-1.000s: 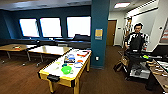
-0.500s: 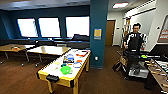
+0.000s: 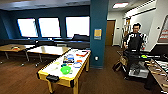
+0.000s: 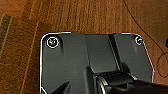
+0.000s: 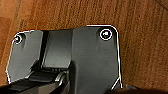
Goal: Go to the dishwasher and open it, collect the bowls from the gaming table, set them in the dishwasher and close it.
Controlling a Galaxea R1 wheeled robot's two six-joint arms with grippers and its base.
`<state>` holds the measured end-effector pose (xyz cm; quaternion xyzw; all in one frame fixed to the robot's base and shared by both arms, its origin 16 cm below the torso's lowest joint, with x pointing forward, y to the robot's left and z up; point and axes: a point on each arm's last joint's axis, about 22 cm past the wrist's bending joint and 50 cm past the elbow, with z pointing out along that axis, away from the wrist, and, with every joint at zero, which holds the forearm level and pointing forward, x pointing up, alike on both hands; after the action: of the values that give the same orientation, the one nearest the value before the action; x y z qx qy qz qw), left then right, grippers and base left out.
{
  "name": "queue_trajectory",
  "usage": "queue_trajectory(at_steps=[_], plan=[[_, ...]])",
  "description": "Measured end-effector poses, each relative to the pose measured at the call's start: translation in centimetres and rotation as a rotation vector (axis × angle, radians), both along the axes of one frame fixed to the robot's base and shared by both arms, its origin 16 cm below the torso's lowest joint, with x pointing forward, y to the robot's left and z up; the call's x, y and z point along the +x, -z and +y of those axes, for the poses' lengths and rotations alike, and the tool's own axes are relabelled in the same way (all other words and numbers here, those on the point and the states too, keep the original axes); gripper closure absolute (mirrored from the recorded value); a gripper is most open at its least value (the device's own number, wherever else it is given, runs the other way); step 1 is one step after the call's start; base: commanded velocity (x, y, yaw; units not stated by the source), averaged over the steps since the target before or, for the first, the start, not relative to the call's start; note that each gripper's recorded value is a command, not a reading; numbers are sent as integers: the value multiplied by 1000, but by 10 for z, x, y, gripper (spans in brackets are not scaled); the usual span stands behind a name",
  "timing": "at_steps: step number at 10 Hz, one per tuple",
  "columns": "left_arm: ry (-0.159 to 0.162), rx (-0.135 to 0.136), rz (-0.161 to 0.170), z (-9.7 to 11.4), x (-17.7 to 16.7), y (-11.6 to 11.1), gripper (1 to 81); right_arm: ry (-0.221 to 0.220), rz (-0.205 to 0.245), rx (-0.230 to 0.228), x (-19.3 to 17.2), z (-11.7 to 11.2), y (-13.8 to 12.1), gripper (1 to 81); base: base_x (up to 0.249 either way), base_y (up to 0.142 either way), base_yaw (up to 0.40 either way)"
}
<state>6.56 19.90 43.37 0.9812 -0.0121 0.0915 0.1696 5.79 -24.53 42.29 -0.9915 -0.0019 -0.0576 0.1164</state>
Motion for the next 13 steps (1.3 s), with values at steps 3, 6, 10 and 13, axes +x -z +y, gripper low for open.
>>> queue_trajectory(at_steps=[3,6,10,13], plan=[[0,0,0,0,0,0,10,0,-1,0,0,0,0,10,0,99,0],[2,-19,-4,-13,2,-2,10,2,2,-14,-2,-10,0,10,0,103,0],[1,-6,0,-5,-2,0,10,0,0,-2,0,-2,0,10,0,106,0],[0,-4,0,-3,-2,0,10,1,-1,-2,0,-1,0,10,0,111,0]])
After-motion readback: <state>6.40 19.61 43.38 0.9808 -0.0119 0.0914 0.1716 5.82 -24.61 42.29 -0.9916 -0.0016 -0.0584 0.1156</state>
